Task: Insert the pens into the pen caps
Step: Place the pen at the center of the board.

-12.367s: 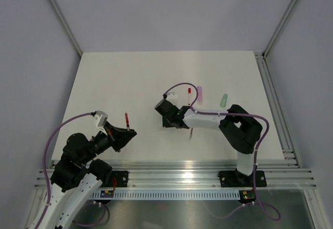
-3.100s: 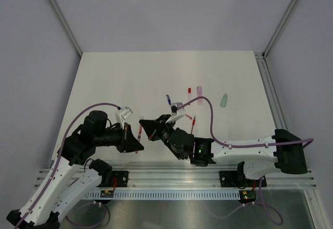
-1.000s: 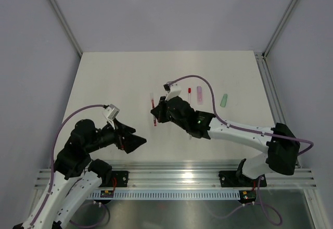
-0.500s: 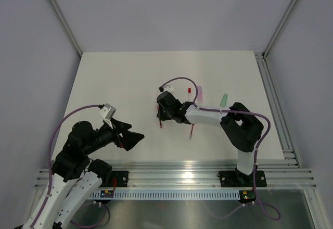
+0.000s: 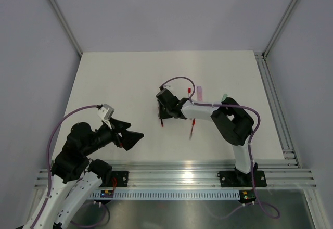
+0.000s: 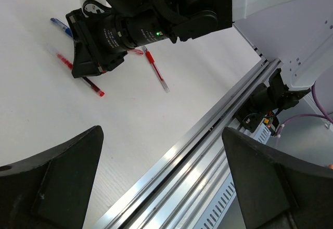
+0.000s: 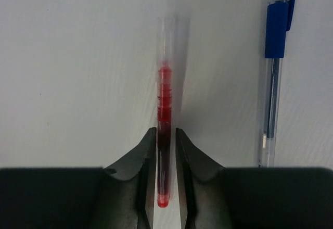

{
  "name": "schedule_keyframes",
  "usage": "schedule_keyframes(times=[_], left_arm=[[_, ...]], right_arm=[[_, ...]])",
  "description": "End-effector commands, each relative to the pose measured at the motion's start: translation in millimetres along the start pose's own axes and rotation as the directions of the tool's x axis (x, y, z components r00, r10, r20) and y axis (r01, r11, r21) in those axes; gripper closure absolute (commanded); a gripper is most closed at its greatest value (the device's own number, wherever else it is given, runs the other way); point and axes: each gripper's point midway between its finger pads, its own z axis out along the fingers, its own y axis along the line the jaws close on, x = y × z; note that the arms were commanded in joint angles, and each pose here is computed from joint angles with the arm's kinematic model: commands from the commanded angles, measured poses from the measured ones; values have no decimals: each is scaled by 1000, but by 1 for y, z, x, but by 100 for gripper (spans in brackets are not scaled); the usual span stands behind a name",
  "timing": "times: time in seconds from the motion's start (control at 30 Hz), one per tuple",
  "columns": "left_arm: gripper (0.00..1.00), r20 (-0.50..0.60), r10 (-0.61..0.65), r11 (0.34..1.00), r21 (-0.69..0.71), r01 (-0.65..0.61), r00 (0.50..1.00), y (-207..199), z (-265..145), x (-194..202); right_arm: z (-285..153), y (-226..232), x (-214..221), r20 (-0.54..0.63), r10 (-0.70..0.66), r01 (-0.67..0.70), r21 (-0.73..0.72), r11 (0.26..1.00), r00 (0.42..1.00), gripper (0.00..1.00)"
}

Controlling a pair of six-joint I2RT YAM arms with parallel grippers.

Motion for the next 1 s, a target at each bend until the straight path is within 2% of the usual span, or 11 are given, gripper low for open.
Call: schedule_keyframes(times=[0.0, 0.23, 0.5, 0.63, 0.8, 0.97], left_arm=[[1, 53, 40, 999, 7, -41, 998, -1, 1, -12], [1, 49, 36, 999, 1, -36, 998, 0, 2, -11], [1, 41, 30, 1000, -10, -30, 999, 4, 4, -11], [1, 35, 28, 1000, -10, -28, 999, 5, 5, -10], [1, 35, 28, 1000, -9, -28, 999, 5, 6, -10], [1, 22, 24, 1000, -7, -24, 999, 6, 8, -8]], right_arm=[[0, 2, -7, -13, 1, -1, 0, 1000, 1000, 73], [-7, 4, -9, -17, 29, -29, -6, 1000, 999, 59], [-50, 17, -37, 78, 45, -40, -72, 997, 996, 58], [-95, 16, -46, 141, 52, -36, -119, 992, 989, 58], [-134, -34, -17, 180, 76, -75, -14, 997, 981, 59], [-161, -95, 14, 175, 82, -117, 200, 973, 981, 59]])
